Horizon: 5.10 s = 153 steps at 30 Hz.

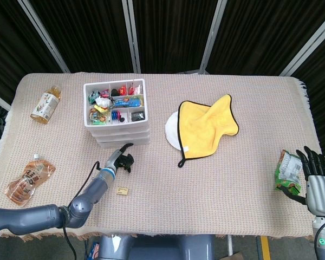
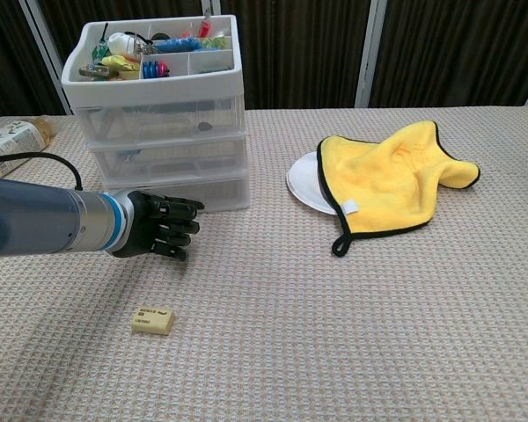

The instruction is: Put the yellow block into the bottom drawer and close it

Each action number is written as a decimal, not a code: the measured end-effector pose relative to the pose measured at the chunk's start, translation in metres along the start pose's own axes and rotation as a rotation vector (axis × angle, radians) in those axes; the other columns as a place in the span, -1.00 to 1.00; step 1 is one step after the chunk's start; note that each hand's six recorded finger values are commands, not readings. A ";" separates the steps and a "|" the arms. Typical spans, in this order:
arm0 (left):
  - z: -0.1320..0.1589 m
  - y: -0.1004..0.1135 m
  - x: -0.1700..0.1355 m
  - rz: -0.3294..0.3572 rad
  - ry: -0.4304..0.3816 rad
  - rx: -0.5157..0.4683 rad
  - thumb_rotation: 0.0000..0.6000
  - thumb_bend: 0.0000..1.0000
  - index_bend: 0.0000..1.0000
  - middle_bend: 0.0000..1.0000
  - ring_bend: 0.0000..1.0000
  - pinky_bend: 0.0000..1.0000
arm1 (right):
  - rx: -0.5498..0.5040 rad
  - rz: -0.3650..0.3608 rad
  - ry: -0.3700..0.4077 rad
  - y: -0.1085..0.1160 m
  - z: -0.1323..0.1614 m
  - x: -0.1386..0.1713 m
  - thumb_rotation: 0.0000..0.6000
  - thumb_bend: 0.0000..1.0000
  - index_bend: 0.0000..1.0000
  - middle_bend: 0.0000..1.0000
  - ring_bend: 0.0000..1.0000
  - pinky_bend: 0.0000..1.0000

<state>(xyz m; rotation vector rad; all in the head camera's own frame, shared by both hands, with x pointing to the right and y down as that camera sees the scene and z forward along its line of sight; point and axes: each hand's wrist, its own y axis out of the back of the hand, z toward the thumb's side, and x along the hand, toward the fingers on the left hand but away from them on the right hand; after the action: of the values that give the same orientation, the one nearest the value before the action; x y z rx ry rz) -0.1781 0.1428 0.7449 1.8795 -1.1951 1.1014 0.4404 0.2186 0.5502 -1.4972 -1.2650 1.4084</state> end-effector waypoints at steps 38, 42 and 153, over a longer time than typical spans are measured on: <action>-0.030 0.009 -0.062 0.032 -0.199 0.477 1.00 0.76 -0.75 0.91 0.74 0.32 | 0.014 -0.007 -0.001 0.001 0.000 0.000 1.00 -0.90 -0.82 -1.00 -1.00 -1.00; -0.020 0.019 -0.069 0.127 -0.266 0.648 1.00 0.76 -0.75 0.93 0.75 0.34 | 0.015 -0.006 0.000 0.001 0.000 0.000 1.00 -0.90 -0.82 -1.00 -1.00 -1.00; -0.063 -0.001 -0.097 0.209 -0.268 1.338 1.00 -0.39 -0.29 1.00 0.87 0.45 | 0.019 -0.025 -0.020 0.002 -0.003 -0.001 1.00 -0.90 -0.82 -1.00 -1.00 -1.00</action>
<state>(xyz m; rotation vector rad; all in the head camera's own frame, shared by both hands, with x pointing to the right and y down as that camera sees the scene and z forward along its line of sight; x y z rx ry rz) -0.2195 0.2331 0.6863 2.9584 -0.7837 2.1320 0.4439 0.2170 0.5489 -1.4528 -1.2746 1.4191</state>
